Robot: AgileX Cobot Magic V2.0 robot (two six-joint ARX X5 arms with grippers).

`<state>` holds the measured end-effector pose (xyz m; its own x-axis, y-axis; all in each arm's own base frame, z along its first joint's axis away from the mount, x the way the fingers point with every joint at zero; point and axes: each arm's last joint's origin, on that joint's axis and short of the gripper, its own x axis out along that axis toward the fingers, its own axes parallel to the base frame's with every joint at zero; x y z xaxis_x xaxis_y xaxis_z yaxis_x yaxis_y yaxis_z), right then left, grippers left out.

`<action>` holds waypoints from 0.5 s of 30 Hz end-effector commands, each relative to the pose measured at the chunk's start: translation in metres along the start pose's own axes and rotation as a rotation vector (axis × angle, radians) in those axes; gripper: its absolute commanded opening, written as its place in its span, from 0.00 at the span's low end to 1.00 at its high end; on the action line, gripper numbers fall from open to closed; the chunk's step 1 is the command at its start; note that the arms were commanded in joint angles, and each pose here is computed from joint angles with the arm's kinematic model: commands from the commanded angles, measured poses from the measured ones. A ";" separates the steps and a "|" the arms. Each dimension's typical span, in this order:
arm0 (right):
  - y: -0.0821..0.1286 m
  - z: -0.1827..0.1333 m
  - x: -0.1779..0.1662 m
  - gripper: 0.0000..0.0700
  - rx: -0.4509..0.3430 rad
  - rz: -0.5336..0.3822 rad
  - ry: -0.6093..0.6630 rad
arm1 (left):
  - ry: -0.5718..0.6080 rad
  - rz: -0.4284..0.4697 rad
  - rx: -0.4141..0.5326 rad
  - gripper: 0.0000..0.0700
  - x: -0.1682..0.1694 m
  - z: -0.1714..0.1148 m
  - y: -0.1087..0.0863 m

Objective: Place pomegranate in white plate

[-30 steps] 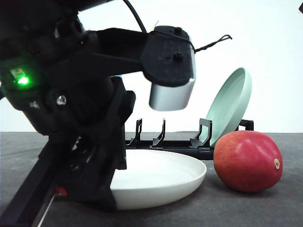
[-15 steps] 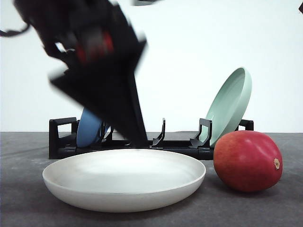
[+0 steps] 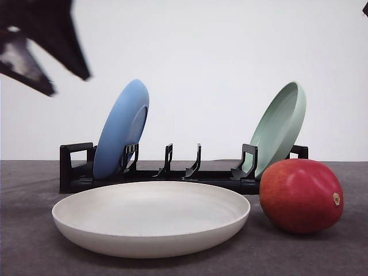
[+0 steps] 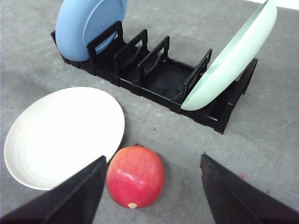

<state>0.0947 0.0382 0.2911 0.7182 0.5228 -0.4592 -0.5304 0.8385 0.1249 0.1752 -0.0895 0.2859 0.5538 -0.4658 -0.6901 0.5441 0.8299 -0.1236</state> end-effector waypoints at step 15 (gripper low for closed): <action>0.004 0.009 0.049 0.59 0.201 0.061 0.246 | -0.183 0.198 -0.192 0.67 -0.035 -0.016 0.040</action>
<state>0.1296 0.0658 0.2708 0.5363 0.5379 -0.6504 -0.4817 0.8279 0.2874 0.1660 -0.0346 0.2908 0.7425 -0.3160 -0.5906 0.2912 0.9463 -0.1402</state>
